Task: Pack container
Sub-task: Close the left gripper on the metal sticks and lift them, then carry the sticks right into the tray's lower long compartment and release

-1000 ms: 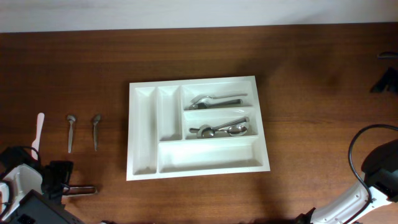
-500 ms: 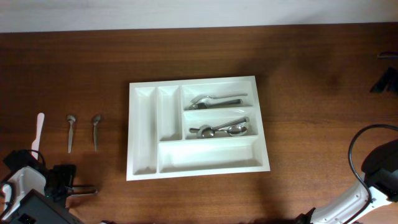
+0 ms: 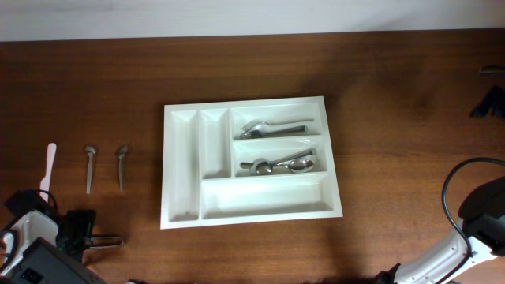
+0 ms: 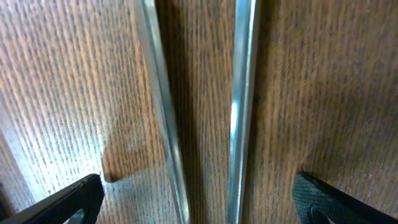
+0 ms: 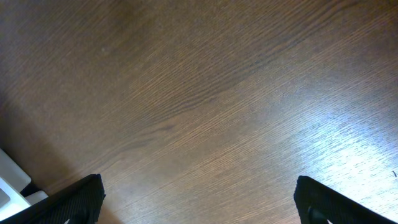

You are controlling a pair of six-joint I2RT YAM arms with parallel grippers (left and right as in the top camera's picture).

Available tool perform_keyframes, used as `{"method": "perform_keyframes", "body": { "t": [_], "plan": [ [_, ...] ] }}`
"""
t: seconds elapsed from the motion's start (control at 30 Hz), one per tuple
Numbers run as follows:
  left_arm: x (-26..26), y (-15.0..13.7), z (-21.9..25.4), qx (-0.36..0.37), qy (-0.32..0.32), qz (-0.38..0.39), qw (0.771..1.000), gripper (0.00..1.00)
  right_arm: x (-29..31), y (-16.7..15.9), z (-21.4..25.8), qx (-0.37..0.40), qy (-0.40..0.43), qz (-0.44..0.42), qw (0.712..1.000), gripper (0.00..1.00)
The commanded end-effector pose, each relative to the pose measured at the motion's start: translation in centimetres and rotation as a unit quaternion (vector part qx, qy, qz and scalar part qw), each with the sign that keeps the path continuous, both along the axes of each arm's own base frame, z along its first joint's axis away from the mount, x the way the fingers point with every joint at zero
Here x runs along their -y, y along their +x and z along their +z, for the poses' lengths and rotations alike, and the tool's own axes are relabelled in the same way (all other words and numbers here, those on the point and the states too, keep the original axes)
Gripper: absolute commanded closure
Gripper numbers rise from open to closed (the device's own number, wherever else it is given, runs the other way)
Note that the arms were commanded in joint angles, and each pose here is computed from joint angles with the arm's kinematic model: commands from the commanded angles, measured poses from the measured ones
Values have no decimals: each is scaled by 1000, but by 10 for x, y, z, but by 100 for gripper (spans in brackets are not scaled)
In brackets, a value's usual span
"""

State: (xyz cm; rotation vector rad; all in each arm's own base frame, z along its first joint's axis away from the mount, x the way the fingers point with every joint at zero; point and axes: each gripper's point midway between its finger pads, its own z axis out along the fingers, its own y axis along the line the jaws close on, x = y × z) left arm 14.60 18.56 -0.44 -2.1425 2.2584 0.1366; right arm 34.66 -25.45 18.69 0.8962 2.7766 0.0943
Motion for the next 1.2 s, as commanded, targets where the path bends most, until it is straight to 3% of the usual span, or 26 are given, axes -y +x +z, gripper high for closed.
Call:
{"method": "perform_keyframes", "body": {
  "t": [0.0,0.23,0.53,0.67,0.77,0.97,1.07,1.17],
  "plan": [
    [3,-12,-15,-32,-10,7,999,1,-1,1,0,2,3,-3,1000,1],
    [0,-9,-16,-27,-4,7,1000,20,-1,1,0,2,3,-3,1000,1],
    [3,-12,-15,-34,-11,5,999,53,-1,1,0,2,3,-3,1000,1],
    [2,-14,-15,-37,-8,5,999,74,-1,1,0,2,3,-3,1000,1],
    [2,-14,-15,-38,-8,-3,999,81,-1,1,0,2,3,-3,1000,1],
    [-4,-8,-3,-37,-7,-29,999,83,-1,1,0,2,3,-3,1000,1],
    [-13,1,14,-26,4,-35,999,90,-1,1,0,2,3,-3,1000,1],
    [-24,19,40,4,24,-67,997,90,-1,1,0,2,3,-3,1000,1]
  ]
}}
